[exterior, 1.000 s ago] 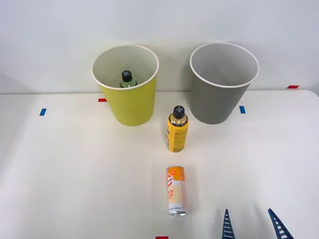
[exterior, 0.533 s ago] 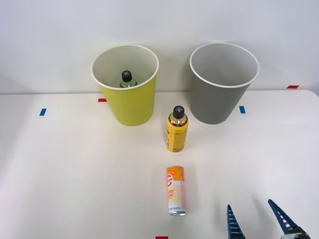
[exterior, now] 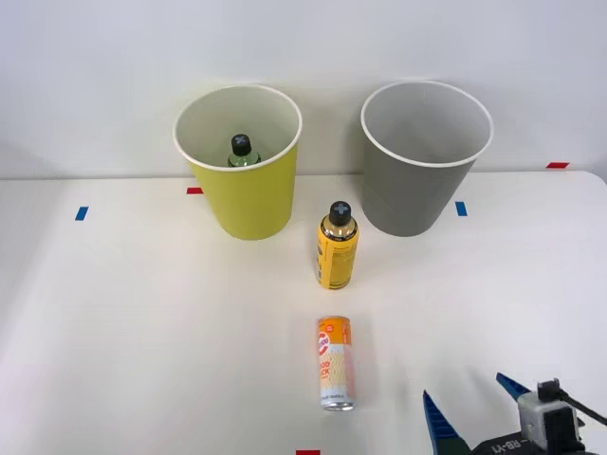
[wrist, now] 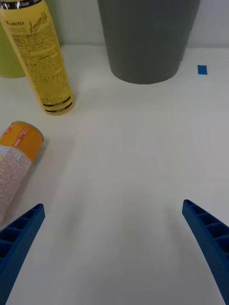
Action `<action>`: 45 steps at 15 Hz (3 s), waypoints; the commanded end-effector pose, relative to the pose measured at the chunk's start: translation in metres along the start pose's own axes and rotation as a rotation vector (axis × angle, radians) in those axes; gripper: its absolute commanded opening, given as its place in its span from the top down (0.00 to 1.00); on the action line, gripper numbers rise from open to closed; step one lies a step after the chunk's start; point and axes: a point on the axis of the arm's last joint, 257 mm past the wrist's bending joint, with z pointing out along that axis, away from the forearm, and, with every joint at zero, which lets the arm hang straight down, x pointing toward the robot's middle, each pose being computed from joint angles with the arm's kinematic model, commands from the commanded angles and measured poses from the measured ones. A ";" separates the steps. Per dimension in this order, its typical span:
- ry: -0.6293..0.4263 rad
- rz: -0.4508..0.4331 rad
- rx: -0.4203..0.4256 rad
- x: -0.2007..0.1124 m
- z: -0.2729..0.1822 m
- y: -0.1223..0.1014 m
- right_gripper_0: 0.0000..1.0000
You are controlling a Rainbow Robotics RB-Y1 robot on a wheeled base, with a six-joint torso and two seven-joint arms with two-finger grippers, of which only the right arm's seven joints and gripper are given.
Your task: Put cans in the gray bin, plastic bottles in the light green bin
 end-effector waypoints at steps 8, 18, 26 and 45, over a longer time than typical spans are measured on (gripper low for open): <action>0.317 0.151 -0.096 -0.006 0.015 0.038 0.00; 0.553 0.195 -0.217 -0.032 0.028 0.085 0.00; 0.607 0.144 -0.263 -0.032 0.060 0.121 0.00; 0.629 0.049 -0.116 -0.033 0.116 0.129 0.00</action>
